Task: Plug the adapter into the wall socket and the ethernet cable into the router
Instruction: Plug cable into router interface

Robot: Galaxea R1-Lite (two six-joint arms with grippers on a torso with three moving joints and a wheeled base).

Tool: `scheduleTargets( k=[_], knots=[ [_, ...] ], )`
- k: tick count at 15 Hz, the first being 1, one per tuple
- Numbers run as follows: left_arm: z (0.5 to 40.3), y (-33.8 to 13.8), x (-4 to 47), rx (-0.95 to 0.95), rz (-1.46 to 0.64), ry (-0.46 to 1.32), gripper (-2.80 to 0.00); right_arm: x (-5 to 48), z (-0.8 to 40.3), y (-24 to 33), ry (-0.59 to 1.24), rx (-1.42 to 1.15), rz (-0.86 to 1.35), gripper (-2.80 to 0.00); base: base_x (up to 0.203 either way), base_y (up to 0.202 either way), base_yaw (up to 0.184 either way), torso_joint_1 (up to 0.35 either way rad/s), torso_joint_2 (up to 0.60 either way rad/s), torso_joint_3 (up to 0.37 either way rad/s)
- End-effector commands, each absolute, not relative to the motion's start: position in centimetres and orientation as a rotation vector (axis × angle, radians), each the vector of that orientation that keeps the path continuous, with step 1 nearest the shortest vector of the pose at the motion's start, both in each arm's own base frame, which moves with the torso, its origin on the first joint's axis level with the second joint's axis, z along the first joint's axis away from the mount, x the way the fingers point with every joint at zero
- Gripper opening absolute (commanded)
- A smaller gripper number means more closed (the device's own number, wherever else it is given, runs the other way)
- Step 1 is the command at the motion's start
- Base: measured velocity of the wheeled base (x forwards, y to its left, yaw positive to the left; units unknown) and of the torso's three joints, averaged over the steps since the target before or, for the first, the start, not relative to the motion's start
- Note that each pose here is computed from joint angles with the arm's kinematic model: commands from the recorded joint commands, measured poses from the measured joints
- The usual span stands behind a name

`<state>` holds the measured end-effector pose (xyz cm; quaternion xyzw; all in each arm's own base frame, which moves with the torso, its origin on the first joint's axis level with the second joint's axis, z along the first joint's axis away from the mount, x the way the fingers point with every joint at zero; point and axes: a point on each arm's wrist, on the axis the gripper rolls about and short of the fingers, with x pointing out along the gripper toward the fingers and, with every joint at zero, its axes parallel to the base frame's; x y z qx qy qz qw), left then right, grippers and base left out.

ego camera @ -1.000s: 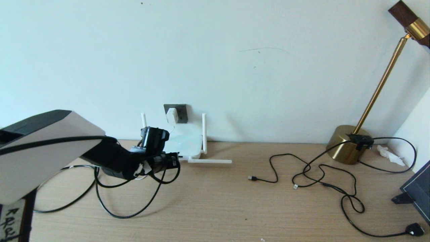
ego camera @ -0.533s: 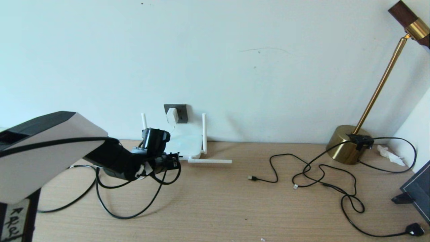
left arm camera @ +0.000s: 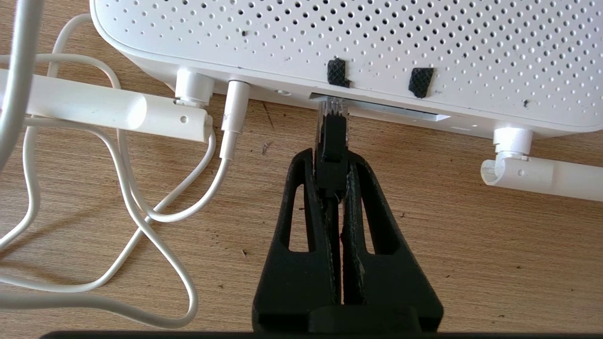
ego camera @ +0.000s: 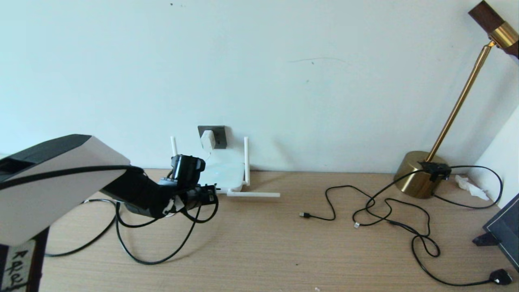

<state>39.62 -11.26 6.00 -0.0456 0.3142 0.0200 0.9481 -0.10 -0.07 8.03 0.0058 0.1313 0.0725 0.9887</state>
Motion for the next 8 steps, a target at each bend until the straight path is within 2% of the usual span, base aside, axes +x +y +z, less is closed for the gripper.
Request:
scheduleTargets(
  k=[1,8],
  knots=[
    [5.85,-11.25,39.59,-0.093,0.044,0.642,-2.8,-0.09,8.05,-0.07,0.264,0.012,0.146,0.0,0.0,0.0,0.0,0.0,0.0,0.0],
    [5.73,-11.23,39.55,-0.091,0.045,0.646,-2.8,-0.09,8.04,-0.07,0.265,0.012,0.146,0.0,0.0,0.0,0.0,0.0,0.0,0.0]
  ],
)
